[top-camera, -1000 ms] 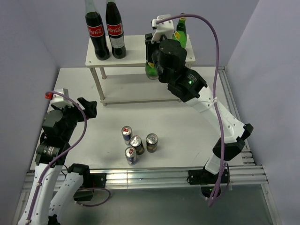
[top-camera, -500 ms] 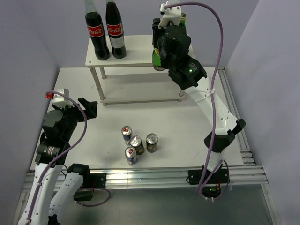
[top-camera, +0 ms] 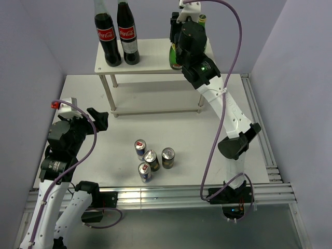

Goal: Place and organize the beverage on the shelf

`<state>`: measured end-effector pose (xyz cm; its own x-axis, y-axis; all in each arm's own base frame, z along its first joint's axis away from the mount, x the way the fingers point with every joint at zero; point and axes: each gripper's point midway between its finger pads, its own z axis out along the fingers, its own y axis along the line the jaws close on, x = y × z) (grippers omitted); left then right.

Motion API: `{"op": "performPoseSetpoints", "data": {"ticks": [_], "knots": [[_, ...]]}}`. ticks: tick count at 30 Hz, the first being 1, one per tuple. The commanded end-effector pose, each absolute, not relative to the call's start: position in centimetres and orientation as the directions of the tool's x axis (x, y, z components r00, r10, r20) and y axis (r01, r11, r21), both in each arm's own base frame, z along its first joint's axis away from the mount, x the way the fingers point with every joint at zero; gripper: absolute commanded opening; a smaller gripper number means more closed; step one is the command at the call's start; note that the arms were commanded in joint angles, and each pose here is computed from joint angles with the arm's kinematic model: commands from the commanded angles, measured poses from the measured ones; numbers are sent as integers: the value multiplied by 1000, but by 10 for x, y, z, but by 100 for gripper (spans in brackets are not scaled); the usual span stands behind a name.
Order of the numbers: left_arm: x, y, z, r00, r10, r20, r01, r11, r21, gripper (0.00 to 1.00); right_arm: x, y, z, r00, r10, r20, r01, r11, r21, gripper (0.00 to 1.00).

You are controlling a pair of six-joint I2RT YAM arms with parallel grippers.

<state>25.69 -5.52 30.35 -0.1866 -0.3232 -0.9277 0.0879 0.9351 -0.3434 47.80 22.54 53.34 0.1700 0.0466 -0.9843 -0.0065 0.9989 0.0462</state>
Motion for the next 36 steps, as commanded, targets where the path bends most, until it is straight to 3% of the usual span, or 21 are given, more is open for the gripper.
{"op": "performPoseSetpoints", "data": {"ticks": [1, 36], "knots": [[260, -58, 313, -154, -316, -936, 115, 935, -334, 99, 461, 208, 607, 377, 189, -906, -39, 981, 189, 0], [258, -58, 314, -148, -317, -937, 119, 935, -335, 99, 520, 233, 538, 374, 27, -927, 85, 994, 63, 0]]}}
